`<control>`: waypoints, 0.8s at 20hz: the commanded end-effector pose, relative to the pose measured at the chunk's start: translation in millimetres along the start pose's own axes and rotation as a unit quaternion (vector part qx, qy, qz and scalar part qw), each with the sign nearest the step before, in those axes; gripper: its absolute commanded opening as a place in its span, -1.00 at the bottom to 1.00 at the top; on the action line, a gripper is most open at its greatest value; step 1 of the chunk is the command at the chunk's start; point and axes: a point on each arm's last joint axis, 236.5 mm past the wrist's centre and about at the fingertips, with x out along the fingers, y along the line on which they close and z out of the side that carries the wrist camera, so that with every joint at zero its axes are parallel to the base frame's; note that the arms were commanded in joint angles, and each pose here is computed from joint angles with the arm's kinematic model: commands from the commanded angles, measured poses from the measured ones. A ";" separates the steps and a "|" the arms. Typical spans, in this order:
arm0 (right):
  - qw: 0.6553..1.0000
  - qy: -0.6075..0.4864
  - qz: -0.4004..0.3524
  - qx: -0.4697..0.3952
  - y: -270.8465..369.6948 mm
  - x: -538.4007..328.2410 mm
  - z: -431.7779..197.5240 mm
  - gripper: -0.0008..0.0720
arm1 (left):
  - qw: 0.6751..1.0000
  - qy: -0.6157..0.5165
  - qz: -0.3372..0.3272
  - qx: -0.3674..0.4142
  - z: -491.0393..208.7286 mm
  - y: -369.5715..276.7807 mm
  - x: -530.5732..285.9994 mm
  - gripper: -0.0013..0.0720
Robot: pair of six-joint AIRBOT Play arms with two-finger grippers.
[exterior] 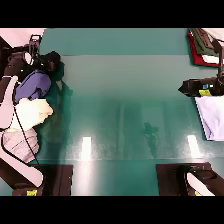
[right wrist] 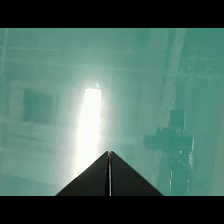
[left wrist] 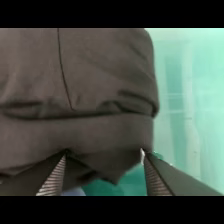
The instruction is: Fold the shirts.
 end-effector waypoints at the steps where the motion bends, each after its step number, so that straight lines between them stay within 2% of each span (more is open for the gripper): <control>1: 1.000 0.000 0.000 0.000 0.2 0.1 0.0 -0.92 | 1.000 -0.015 0.010 0.013 1.3 4.0 13.7 0.56; 2: 1.000 0.001 0.000 0.001 0.3 0.1 -0.2 -0.92 | 1.000 -0.012 0.009 0.013 -1.2 3.6 15.8 0.55; 3: 1.000 0.000 0.000 0.001 0.3 0.1 -0.1 -0.92 | 1.000 -0.009 0.009 0.013 -3.8 3.1 18.5 0.32; 4: 1.000 0.001 0.000 0.001 0.3 0.1 -0.2 -0.92 | 1.000 -0.007 0.008 0.013 -5.2 2.8 19.7 -0.01; 6: 1.000 0.001 0.000 0.001 0.3 0.1 -0.2 -0.92 | 1.000 -0.011 0.009 0.013 -2.4 3.4 18.9 -0.86; 9: 1.000 -0.001 0.000 0.001 0.3 0.1 0.5 -0.92 | 1.000 -0.016 -0.001 -0.002 20.2 2.4 0.8 -0.90; 11: 1.000 -0.012 0.002 0.001 1.3 -0.3 5.5 -0.92 | 0.997 -0.056 -0.031 -0.037 68.4 -5.4 -31.1 -0.90; 13: 0.999 -0.042 0.020 0.006 9.8 -3.9 19.2 -0.92 | 0.986 -0.127 -0.086 -0.068 133.4 -21.9 -89.9 -0.90; 16: 0.991 -0.133 0.036 0.005 19.8 -25.9 54.2 -0.92 | 0.956 -0.248 -0.157 -0.013 199.1 -61.2 -214.8 -0.90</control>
